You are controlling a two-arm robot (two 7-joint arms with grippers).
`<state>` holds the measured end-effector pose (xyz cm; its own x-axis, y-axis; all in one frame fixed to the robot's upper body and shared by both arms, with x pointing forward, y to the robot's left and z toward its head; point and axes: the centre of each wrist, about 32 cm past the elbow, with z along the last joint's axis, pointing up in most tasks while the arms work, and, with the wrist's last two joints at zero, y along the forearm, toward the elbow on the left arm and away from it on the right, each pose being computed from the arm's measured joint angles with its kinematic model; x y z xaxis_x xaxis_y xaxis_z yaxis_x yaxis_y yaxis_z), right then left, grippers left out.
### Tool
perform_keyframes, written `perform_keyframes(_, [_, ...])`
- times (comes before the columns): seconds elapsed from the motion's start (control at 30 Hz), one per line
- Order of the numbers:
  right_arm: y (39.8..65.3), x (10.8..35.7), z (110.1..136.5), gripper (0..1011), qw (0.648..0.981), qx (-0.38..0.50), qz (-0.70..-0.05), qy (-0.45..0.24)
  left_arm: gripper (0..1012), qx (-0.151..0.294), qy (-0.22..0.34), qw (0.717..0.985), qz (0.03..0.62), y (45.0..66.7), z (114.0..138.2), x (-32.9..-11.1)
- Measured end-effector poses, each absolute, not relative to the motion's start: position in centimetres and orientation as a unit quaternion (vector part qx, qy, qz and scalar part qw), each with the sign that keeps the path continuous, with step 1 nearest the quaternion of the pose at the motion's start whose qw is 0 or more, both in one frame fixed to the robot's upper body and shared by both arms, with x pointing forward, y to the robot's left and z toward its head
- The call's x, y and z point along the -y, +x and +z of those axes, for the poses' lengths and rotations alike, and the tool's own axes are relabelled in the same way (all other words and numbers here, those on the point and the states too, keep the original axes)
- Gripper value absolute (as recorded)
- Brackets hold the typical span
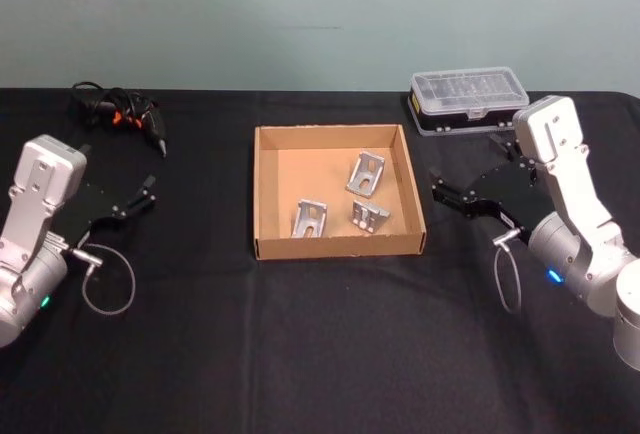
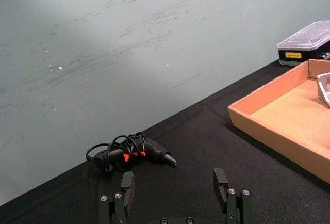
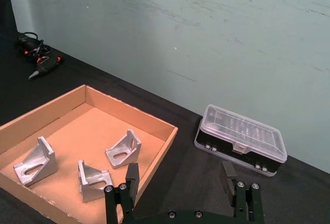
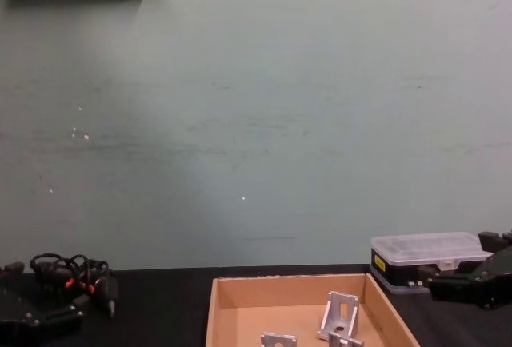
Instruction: Use one hand to pick up the angle iron from the table and place it into the box.
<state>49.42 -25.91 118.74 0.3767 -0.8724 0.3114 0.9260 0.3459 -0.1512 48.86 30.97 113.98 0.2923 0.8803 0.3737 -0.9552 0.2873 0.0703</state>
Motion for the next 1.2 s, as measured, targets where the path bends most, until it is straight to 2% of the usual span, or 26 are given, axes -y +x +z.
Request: perform_keyframes(1.2, [49.51, 25.84, 118.82, 1003, 0.820, 0.087, -0.545, -0.151, 1000, 0.132, 0.141, 0.791, 0.580, 48.86, 113.98, -30.97])
